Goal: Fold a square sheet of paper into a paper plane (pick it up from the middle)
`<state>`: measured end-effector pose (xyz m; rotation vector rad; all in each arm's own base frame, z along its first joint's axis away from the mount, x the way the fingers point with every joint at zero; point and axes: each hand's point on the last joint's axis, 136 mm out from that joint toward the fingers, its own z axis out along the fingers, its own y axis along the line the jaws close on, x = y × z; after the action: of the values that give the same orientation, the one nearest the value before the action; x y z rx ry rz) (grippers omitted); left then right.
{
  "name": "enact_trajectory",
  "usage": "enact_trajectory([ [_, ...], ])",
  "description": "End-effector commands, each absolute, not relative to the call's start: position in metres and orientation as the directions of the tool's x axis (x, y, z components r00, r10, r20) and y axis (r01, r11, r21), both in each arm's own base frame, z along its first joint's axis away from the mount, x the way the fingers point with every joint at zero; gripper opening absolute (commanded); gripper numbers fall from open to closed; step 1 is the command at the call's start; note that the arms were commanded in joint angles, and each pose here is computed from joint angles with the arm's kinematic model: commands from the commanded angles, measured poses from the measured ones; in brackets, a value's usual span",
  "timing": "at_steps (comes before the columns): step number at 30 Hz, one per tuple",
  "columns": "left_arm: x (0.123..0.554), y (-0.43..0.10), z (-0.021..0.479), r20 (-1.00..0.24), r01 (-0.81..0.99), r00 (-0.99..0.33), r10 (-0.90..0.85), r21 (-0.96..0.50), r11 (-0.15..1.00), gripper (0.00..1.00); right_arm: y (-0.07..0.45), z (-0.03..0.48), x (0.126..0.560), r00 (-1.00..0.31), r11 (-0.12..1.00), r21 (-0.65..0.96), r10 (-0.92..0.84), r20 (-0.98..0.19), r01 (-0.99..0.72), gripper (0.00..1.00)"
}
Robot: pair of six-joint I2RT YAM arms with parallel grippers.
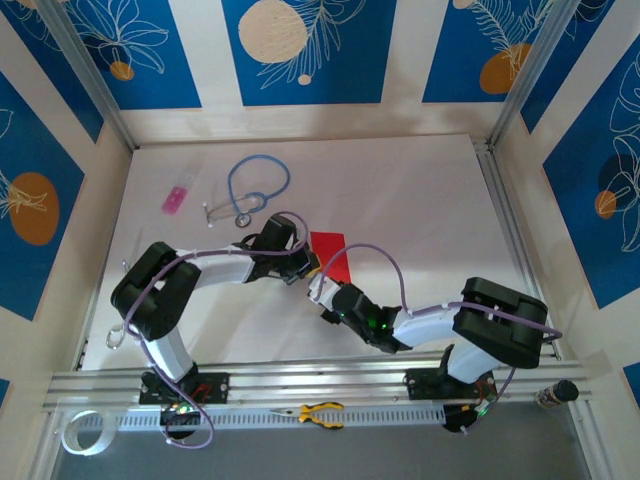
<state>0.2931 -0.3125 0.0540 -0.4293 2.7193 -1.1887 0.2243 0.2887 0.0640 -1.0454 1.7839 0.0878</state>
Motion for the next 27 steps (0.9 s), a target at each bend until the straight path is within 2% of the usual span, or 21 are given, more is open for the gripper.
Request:
enact_trajectory([
  [1,0.3007,-0.3128,0.0565,-0.021,-0.208,-0.944,-0.329,-0.734,0.646,0.00,0.2852,0.0612,0.2210,-0.118,0.620,-0.364,-0.598,-0.793,-0.695,0.27],
  [6,0.3006,-0.3142,0.0567,-0.020,-0.205,-0.945,-0.325,-0.738,0.643,0.00,0.2825,0.0542,0.2223,-0.142,0.625,-0.358,-0.606,-0.783,-0.694,0.33],
  [19,0.3013,-0.3132,0.0561,-0.022,-0.208,-0.945,-0.327,-0.732,0.649,0.00,0.2781,0.0576,0.2245,-0.169,0.654,-0.312,-0.564,-0.808,-0.689,0.16],
  [27,0.3009,-0.3130,0.0540,-0.019,-0.210,-0.945,-0.326,-0.727,0.653,0.00,0.2789,0.0610,0.2231,-0.175,0.658,-0.287,-0.543,-0.821,-0.696,0.15],
])
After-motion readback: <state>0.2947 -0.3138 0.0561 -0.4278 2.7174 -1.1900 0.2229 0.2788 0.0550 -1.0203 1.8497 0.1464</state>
